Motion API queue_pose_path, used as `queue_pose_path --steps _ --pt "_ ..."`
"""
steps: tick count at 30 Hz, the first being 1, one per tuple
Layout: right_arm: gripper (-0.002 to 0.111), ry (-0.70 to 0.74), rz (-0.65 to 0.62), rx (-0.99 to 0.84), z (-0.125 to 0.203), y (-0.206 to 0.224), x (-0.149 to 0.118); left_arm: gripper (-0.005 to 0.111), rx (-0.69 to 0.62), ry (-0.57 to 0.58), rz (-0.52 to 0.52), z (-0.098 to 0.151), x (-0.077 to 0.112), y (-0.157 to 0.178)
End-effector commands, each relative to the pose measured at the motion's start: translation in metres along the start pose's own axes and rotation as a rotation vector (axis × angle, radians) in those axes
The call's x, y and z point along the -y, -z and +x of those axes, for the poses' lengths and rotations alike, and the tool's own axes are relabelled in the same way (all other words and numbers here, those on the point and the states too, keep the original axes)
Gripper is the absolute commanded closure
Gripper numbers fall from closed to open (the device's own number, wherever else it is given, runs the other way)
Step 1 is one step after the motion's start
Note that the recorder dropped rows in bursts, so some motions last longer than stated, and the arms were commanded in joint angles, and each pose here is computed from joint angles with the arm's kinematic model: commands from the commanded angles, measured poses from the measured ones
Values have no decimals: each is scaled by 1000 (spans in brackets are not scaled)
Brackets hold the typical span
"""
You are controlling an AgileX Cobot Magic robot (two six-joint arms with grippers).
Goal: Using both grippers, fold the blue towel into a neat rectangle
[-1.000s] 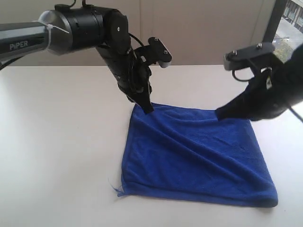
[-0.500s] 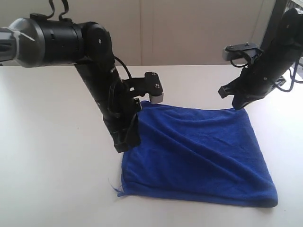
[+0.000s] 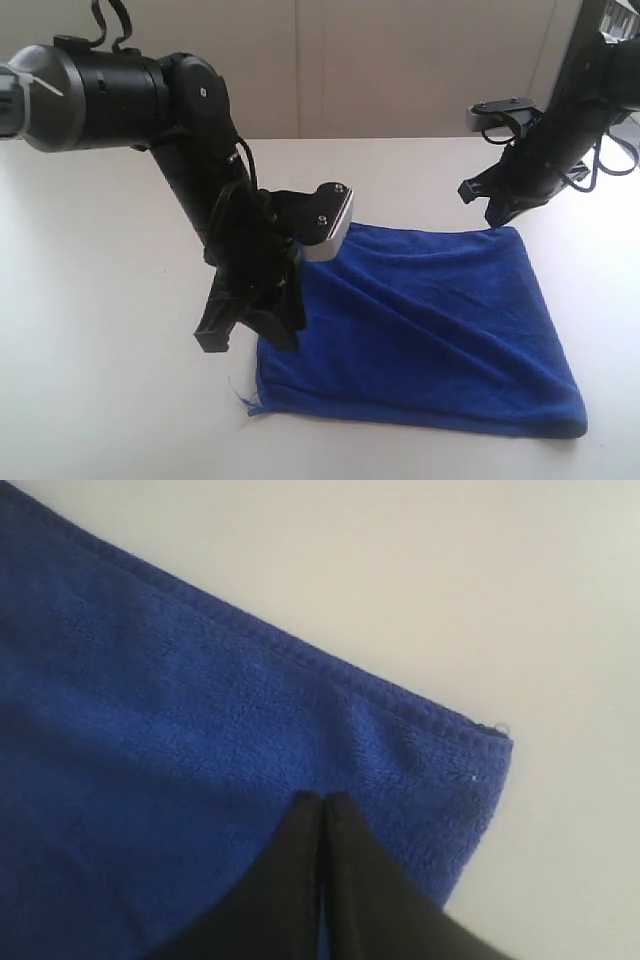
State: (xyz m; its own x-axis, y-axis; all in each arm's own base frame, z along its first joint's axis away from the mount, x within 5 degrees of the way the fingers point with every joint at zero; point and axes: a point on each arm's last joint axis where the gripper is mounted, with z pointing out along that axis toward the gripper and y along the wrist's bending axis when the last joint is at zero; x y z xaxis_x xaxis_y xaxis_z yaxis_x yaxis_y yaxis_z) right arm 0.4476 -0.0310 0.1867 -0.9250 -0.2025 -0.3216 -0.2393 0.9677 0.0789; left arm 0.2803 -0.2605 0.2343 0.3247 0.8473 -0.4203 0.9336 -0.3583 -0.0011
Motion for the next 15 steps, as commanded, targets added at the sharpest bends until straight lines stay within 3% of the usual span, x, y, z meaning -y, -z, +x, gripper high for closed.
queue_pose_path --steps 1,15 --pt "108 2 4 27 -3 -2 3 68 53 -88 37 2 1 -17" --pt "108 -16 0 29 -2 -29 8 68 25 -52 -24 21 -15 -60"
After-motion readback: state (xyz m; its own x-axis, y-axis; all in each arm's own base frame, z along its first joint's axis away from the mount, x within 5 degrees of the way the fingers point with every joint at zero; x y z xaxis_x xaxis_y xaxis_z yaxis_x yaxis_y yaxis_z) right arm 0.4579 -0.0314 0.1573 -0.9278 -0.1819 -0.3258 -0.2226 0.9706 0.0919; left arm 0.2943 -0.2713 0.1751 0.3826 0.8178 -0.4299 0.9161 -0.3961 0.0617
